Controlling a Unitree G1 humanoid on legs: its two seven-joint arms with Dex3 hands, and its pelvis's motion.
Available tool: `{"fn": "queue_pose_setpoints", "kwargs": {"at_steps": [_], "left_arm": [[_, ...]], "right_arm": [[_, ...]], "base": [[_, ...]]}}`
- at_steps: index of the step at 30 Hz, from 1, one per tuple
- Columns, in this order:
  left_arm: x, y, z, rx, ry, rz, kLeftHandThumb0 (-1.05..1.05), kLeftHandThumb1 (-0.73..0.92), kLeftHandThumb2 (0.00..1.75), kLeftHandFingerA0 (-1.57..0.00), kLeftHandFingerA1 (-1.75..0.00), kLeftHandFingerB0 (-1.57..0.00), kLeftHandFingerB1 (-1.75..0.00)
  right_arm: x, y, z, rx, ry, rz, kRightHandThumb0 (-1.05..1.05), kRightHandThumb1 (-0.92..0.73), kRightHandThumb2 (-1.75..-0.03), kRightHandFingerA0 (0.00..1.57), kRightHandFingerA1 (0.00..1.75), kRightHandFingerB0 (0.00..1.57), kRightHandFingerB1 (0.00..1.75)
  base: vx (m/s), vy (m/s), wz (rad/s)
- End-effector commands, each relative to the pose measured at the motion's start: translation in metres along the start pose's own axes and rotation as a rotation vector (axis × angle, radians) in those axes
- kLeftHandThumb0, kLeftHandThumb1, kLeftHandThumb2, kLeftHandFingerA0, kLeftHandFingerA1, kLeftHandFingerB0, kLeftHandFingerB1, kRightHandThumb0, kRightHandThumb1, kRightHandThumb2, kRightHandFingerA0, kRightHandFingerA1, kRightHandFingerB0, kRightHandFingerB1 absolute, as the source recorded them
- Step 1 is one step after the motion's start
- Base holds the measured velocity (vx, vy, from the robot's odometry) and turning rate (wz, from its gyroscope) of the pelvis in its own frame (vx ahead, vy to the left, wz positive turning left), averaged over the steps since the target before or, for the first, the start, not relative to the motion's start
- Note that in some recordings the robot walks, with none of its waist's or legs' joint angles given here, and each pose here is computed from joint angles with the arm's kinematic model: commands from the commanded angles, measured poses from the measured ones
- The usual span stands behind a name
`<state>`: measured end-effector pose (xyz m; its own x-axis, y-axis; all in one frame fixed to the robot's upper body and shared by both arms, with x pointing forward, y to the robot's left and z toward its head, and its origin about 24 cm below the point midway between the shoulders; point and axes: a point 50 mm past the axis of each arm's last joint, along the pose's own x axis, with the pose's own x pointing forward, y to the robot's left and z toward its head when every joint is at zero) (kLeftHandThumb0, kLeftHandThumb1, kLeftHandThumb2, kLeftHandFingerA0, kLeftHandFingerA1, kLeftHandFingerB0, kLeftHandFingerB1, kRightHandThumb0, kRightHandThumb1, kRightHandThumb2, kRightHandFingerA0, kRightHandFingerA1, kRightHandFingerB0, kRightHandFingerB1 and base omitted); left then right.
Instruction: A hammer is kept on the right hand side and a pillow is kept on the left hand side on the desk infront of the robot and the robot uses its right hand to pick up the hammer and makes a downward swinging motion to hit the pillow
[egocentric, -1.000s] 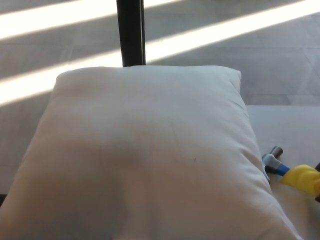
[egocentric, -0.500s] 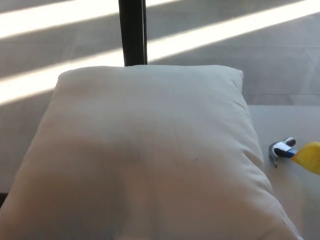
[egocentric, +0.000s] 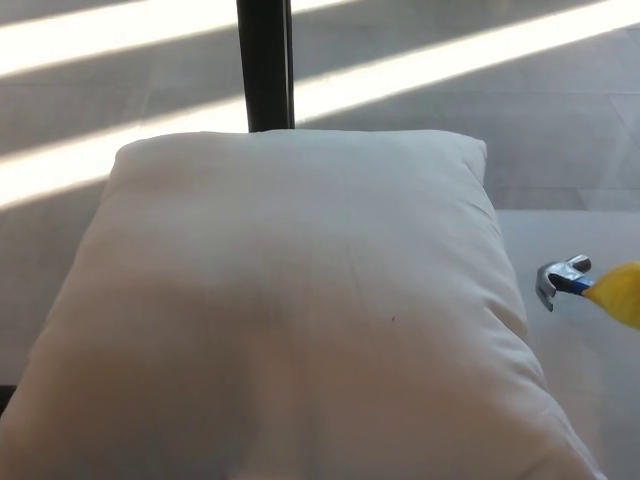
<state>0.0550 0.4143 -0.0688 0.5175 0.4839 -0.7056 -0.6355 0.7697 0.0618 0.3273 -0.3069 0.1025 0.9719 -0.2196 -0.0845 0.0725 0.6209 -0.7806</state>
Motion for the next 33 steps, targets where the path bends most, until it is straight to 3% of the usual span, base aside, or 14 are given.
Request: {"fn": "queue_pose_setpoints", "kwargs": {"at_steps": [1, 2, 3, 4, 6, 7, 10, 11, 12, 16, 17, 22, 32, 33], "left_arm": [[-0.001, 0.002, 0.000, 0.009, -0.018, 0.000, -0.64, 0.73, 0.62, -0.53, -0.55, -0.50, -0.43], [-0.002, 0.002, 0.001, 0.014, -0.019, -0.005, -0.64, 0.74, 0.62, -0.52, -0.53, -0.49, -0.42], [-0.002, 0.002, -0.001, 0.015, -0.019, -0.009, -0.64, 0.74, 0.62, -0.52, -0.54, -0.48, -0.42], [-0.002, 0.002, -0.001, 0.024, -0.016, -0.007, -0.64, 0.74, 0.62, -0.53, -0.54, -0.48, -0.42], [-0.002, 0.001, -0.004, -0.006, -0.010, 0.001, -0.62, 0.72, 0.62, -0.55, -0.57, -0.51, -0.44], [-0.002, 0.001, -0.003, -0.011, -0.010, 0.001, -0.62, 0.73, 0.62, -0.54, -0.58, -0.50, -0.44], [-0.002, 0.002, -0.005, -0.019, -0.007, 0.004, -0.61, 0.73, 0.62, -0.54, -0.59, -0.50, -0.44], [-0.002, 0.002, -0.005, 0.003, -0.007, 0.002, -0.61, 0.74, 0.62, -0.54, -0.58, -0.50, -0.44], [-0.002, 0.001, -0.005, -0.003, -0.005, 0.001, -0.61, 0.74, 0.62, -0.53, -0.58, -0.50, -0.44], [-0.003, 0.002, -0.007, 0.002, -0.004, 0.004, -0.61, 0.76, 0.62, -0.55, -0.58, -0.49, -0.43], [-0.003, 0.002, -0.008, 0.005, -0.003, 0.006, -0.62, 0.74, 0.62, -0.55, -0.57, -0.50, -0.43], [-0.005, 0.004, -0.010, 0.003, 0.003, 0.005, -0.64, 0.74, 0.62, -0.52, -0.57, -0.48, -0.43], [-0.005, 0.003, -0.014, -0.019, 0.012, -0.004, -0.63, 0.75, 0.62, -0.49, -0.60, -0.46, -0.46], [-0.005, 0.003, -0.014, -0.010, 0.014, -0.002, -0.63, 0.76, 0.62, -0.52, -0.58, -0.45, -0.43]], "right_arm": [[0.004, -0.009, 0.013, 0.146, -0.015, -0.054, -0.21, -0.47, -1.17, 1.22, 1.39, 1.05, 1.27], [0.004, -0.009, 0.014, 0.182, -0.005, -0.061, -0.15, -0.46, -1.22, 0.92, 1.75, 0.84, 1.56], [0.005, -0.008, 0.015, 0.235, 0.003, -0.063, -0.15, -0.48, -1.21, 0.91, 1.75, 0.83, 1.56], [0.005, -0.008, 0.016, 0.280, 0.002, -0.063, -0.19, -0.49, -1.16, 1.21, 1.39, 1.04, 1.27], [0.006, -0.006, 0.016, 0.454, 0.022, -0.064, -0.19, -0.50, -1.19, 1.22, 1.44, 1.04, 1.31], [0.006, -0.005, 0.016, 0.534, 0.045, -0.054, -0.19, -0.50, -1.25, 0.94, 1.75, 0.79, 1.64], [0.006, -0.002, 0.020, 0.625, 0.069, -0.048, -0.22, -0.51, -1.25, 0.99, 1.75, 0.81, 1.65], [0.005, 0.002, 0.024, 0.756, 0.070, -0.026, -0.20, -0.59, -1.22, 1.00, 1.75, 0.72, 1.75], [0.005, 0.003, 0.025, 0.808, 0.085, -0.025, -0.22, -0.62, -1.11, 1.01, 1.75, 0.70, 1.75], [0.007, 0.008, 0.039, 0.969, 0.100, 0.003, -0.23, -0.62, -1.21, 0.96, 1.75, 0.66, 1.75], [0.007, 0.008, 0.041, 1.002, 0.103, 0.003, -0.23, -0.69, -1.12, 0.95, 1.75, 0.65, 1.75], [0.008, 0.005, 0.057, 1.068, 0.071, 0.017, -0.24, -0.67, -1.15, 1.00, 1.75, 0.68, 1.75], [0.010, -0.010, 0.109, 1.195, -0.068, 0.072, -0.25, -0.73, -1.03, 0.99, 1.75, 0.66, 1.75], [0.010, -0.011, 0.113, 1.202, -0.083, 0.083, -0.29, -0.79, -0.88, 1.02, 1.75, 0.63, 1.75]], "base": [[0.00, 0.000, 0.00], [0.00, 0.000, 0.00], [0.00, 0.000, 0.00], [0.00, 0.000, 0.00], [0.00, 0.000, 0.00], [0.00, 0.000, 0.00], [0.00, 0.000, 0.00], [0.00, 0.000, 0.00], [0.00, 0.000, 0.00], [0.00, 0.000, 0.00], [0.00, 0.000, 0.00], [0.00, 0.000, 0.00], [0.00, 0.000, 0.00], [0.00, 0.000, 0.00]]}}
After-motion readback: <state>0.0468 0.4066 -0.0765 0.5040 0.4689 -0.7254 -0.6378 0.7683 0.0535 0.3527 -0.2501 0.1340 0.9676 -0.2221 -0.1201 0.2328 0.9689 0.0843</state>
